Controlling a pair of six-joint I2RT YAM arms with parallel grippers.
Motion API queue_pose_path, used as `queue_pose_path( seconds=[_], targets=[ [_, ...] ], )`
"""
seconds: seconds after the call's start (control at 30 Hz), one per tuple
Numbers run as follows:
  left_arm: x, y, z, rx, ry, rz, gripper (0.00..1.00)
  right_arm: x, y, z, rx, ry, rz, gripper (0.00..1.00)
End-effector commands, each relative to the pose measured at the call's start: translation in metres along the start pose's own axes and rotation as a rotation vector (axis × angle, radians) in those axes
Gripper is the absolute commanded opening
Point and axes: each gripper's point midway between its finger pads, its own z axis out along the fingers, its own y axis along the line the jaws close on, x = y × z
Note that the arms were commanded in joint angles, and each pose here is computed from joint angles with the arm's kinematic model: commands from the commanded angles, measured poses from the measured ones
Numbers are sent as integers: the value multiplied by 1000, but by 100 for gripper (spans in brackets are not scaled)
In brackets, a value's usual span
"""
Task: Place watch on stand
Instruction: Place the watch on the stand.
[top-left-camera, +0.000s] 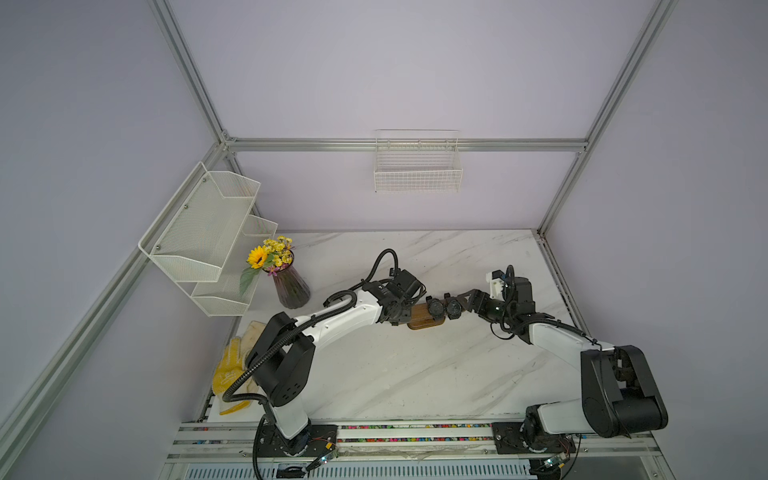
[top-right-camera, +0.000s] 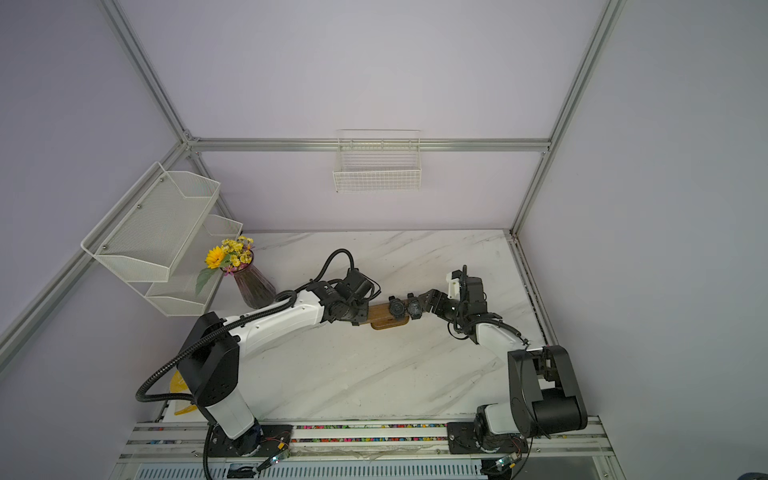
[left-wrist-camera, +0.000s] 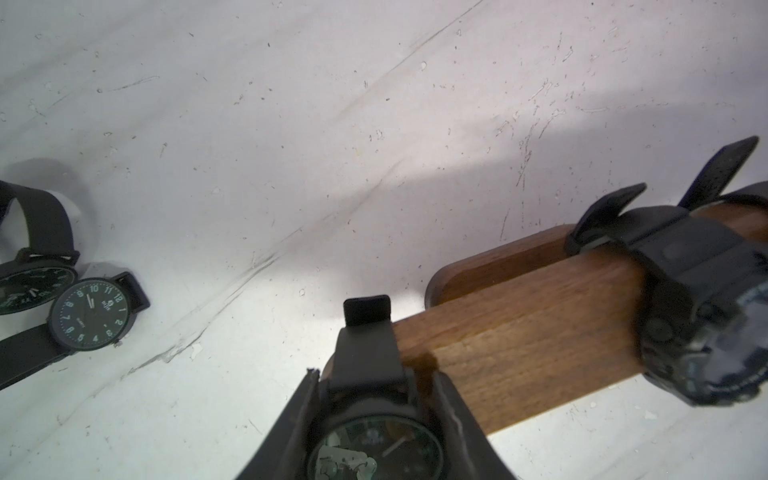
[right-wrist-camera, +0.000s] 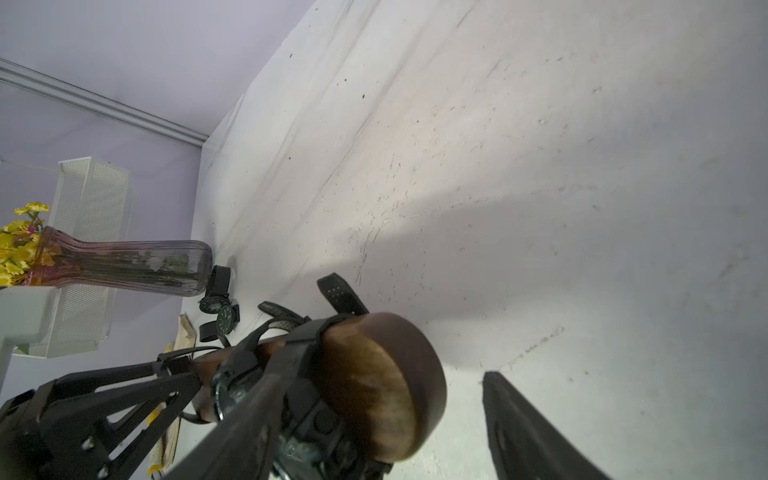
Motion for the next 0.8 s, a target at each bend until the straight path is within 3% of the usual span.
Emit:
queue_pose_path(
  seconds=[0.0,0.47,0.67,0.77],
  targets=[
    [-19,-10,-7,3,-42,5,37,8,15,-1,-55,13,-13,75],
    [-18,-7,-4,-18,-29,17,38,35,35,-1,-47,30,-30,61],
    [-18,-4,-7,-25,-35,26,38,20,12,-13,72,-26,-22,77],
    [-18,-6,-8,-15,-32,25,38,6,-2,-21,88,-53,-6,78]
  ],
)
